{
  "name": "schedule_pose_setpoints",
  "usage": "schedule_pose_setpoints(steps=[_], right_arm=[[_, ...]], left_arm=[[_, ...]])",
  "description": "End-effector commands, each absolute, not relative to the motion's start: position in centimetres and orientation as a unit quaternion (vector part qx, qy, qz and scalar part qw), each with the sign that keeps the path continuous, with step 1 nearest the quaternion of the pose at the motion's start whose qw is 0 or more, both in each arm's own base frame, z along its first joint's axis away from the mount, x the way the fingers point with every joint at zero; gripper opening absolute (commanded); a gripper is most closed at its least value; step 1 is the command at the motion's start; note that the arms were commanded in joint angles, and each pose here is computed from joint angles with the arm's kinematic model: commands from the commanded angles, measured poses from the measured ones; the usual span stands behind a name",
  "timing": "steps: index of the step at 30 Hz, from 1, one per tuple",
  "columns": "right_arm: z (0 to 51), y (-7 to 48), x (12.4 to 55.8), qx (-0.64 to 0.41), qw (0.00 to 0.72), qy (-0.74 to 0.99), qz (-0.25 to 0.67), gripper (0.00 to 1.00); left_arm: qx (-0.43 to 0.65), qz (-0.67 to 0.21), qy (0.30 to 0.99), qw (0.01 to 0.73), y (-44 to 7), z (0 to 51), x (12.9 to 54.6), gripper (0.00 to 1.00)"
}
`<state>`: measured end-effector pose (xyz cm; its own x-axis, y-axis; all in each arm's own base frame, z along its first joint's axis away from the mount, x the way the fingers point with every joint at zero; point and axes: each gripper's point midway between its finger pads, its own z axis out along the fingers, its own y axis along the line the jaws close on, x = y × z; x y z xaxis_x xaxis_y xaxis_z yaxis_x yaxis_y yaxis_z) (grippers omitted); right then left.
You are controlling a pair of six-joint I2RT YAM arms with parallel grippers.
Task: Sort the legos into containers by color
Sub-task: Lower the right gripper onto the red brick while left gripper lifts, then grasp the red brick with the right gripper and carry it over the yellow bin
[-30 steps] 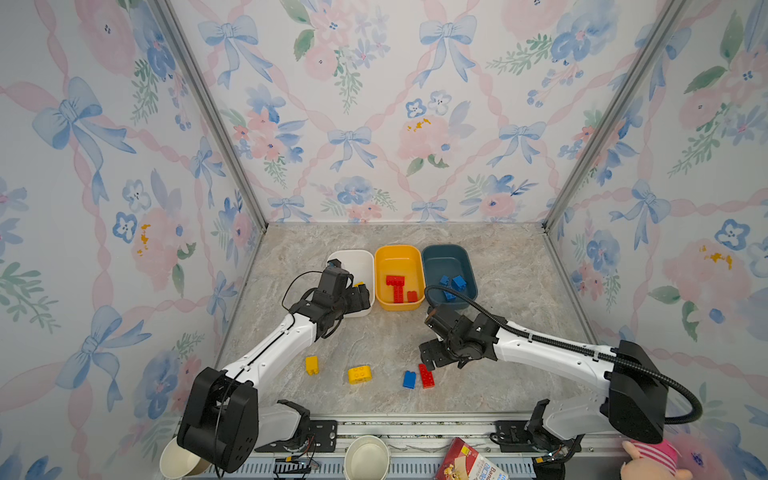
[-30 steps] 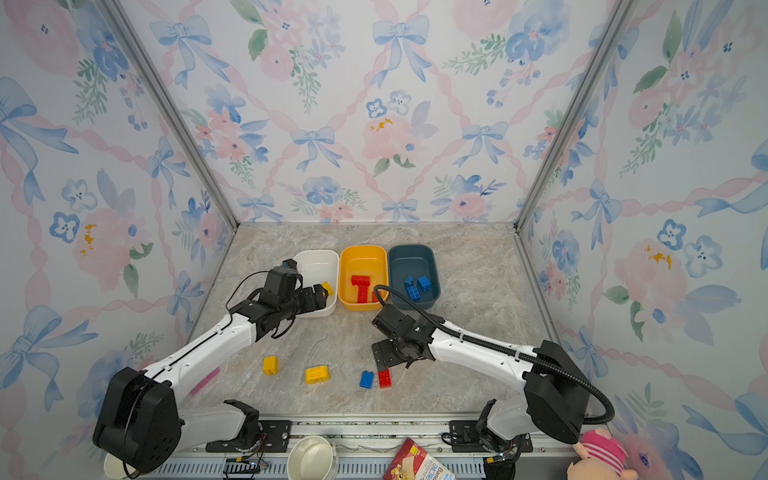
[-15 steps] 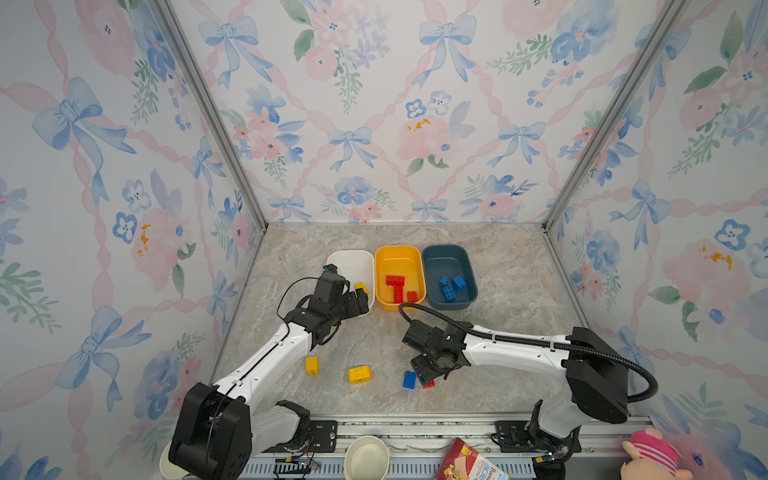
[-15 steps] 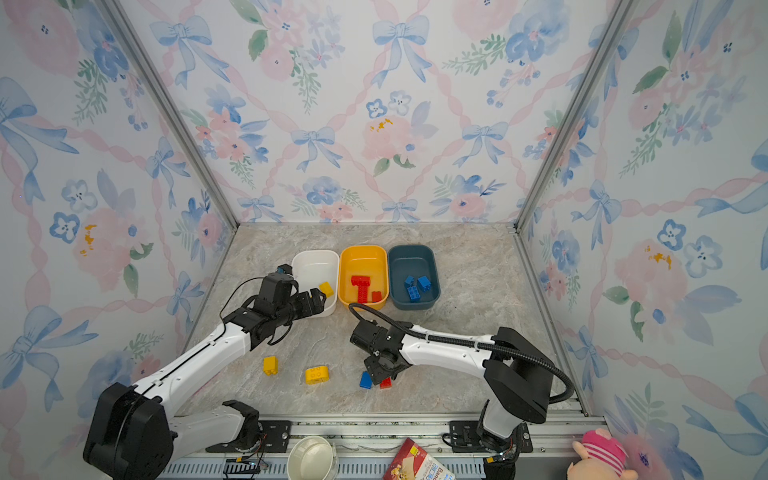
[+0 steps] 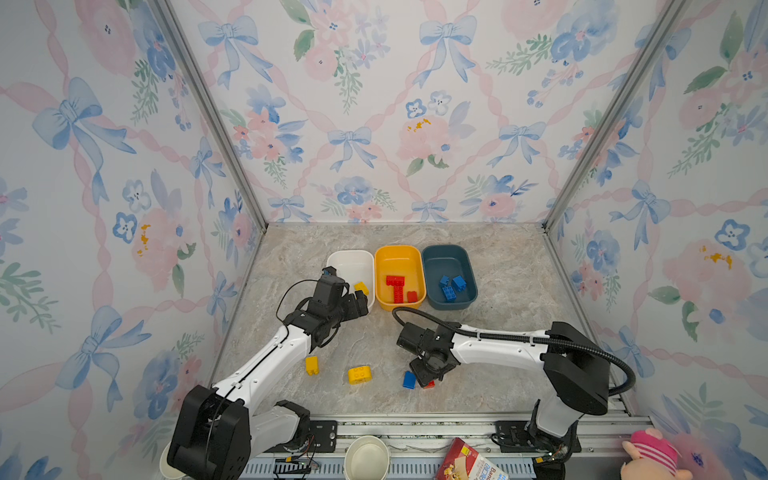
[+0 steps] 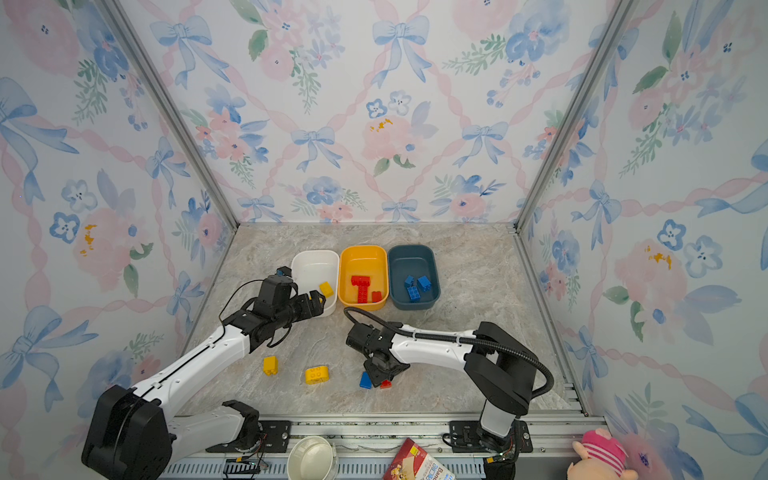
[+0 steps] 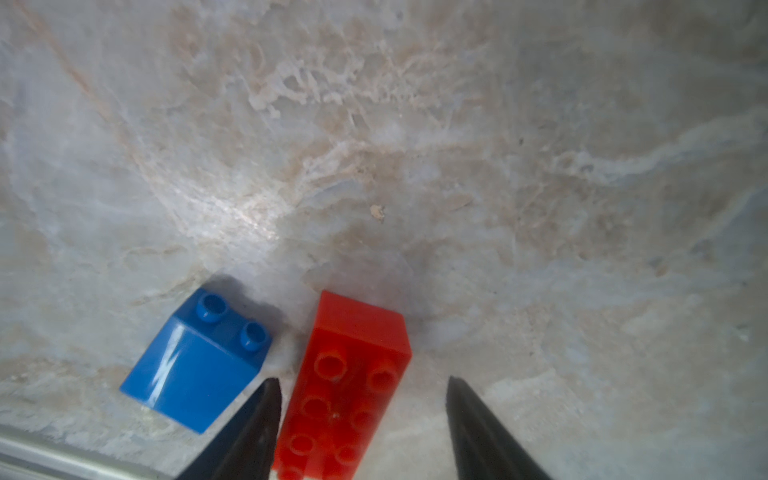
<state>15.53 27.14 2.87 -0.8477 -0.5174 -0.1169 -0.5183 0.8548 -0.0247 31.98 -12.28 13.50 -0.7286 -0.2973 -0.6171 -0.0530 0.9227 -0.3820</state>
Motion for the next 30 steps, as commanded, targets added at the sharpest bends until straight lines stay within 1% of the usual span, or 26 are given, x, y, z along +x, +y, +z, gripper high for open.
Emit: schedule_pose_setpoints(steps=[1, 12, 17, 22, 30], right_arm=[[2.94, 27.8, 15.32, -0.283, 0.053, 0.958, 0.002, 0.63], [2.52, 27.99, 15.24, -0.29, 0.038, 0.956, -0.005, 0.56], [2.4, 27.9, 15.22, -0.288, 0.032, 0.957, -0.006, 0.48], [2.44, 27.96, 15.21, -0.289, 0.028, 0.957, -0.007, 0.37], [3.05, 27.78, 15.2, -0.28, 0.035, 0.959, -0.003, 0.34]], left_arm=[[-0.103, -0.179, 0.911, 0.357, -12.16, 13.64, 31.88, 0.94], [-0.105, -0.18, 0.911, 0.357, -12.1, 13.68, 31.98, 0.95], [-0.106, -0.181, 0.91, 0.358, -12.09, 13.75, 31.97, 0.95], [-0.106, -0.181, 0.909, 0.359, -11.99, 13.8, 31.85, 0.95], [-0.106, -0.184, 0.908, 0.36, -11.97, 13.95, 31.78, 0.95]])
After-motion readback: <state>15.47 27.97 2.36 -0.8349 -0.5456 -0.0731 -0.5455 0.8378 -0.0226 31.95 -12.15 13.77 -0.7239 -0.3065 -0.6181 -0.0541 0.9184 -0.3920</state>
